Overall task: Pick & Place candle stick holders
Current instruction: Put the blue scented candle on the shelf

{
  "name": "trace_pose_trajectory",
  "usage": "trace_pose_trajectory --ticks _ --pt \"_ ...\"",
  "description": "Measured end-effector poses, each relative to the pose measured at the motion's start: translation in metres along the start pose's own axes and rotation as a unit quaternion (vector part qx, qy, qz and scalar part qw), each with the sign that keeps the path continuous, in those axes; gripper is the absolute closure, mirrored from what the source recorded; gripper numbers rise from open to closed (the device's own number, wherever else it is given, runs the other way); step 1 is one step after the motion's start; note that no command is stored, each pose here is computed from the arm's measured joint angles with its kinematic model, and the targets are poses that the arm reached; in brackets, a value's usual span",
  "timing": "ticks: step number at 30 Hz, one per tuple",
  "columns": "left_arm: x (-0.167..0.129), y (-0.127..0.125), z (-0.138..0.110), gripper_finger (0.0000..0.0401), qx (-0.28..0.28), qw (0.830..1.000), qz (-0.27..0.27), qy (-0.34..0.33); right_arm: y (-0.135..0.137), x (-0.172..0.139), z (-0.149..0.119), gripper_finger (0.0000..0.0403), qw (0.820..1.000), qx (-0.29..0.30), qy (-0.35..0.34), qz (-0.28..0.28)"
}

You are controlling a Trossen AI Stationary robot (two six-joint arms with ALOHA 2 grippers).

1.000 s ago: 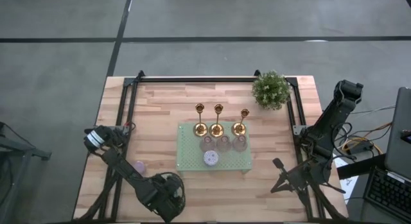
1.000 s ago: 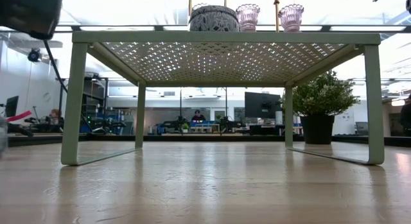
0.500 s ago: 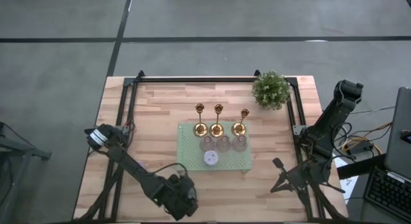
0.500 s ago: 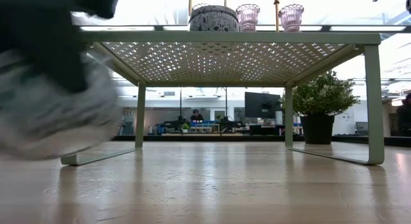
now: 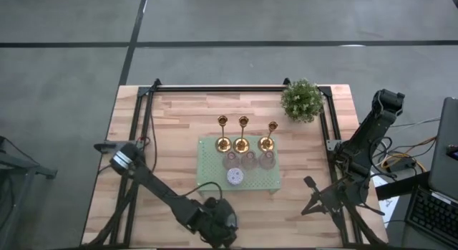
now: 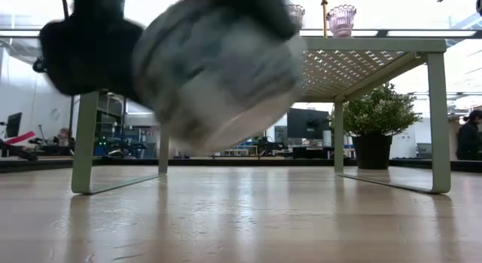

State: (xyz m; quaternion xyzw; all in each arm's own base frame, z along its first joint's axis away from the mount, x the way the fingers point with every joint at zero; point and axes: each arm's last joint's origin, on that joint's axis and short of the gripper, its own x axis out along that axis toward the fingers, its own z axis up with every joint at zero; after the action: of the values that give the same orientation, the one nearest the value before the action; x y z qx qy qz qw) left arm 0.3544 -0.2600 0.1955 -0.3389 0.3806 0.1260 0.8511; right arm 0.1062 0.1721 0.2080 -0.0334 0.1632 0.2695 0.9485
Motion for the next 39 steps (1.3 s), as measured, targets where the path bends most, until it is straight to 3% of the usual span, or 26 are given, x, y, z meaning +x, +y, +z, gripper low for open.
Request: trace_pose_trajectory --ticks 5,11,19,30,35,39 --pt "0.015 -0.015 0.016 0.0092 0.006 1.0 0.006 -0.008 0.0 0.0 -0.001 0.0394 1.0 0.003 0.0 0.0" --pt "0.041 -0.017 0.028 0.0093 0.024 0.998 0.049 0.029 0.0 0.0 -0.001 0.0394 1.0 0.007 0.0 0.0" --pt "0.053 -0.022 0.034 0.0075 0.041 0.996 0.054 0.065 0.0 0.0 -0.002 0.0394 1.0 0.005 0.003 0.0" --pt "0.053 -0.022 0.037 0.0025 0.049 0.996 0.057 0.056 0.0 0.0 -0.002 0.0394 1.0 0.009 0.001 0.0" --pt "0.039 -0.028 0.042 0.0025 0.073 0.994 0.032 0.069 0.0 0.0 -0.001 0.0394 1.0 0.021 -0.002 0.0" --pt "0.023 -0.035 0.042 0.0027 0.1 0.994 0.033 0.03 0.0 0.0 0.001 0.0394 1.0 0.026 -0.013 0.002"
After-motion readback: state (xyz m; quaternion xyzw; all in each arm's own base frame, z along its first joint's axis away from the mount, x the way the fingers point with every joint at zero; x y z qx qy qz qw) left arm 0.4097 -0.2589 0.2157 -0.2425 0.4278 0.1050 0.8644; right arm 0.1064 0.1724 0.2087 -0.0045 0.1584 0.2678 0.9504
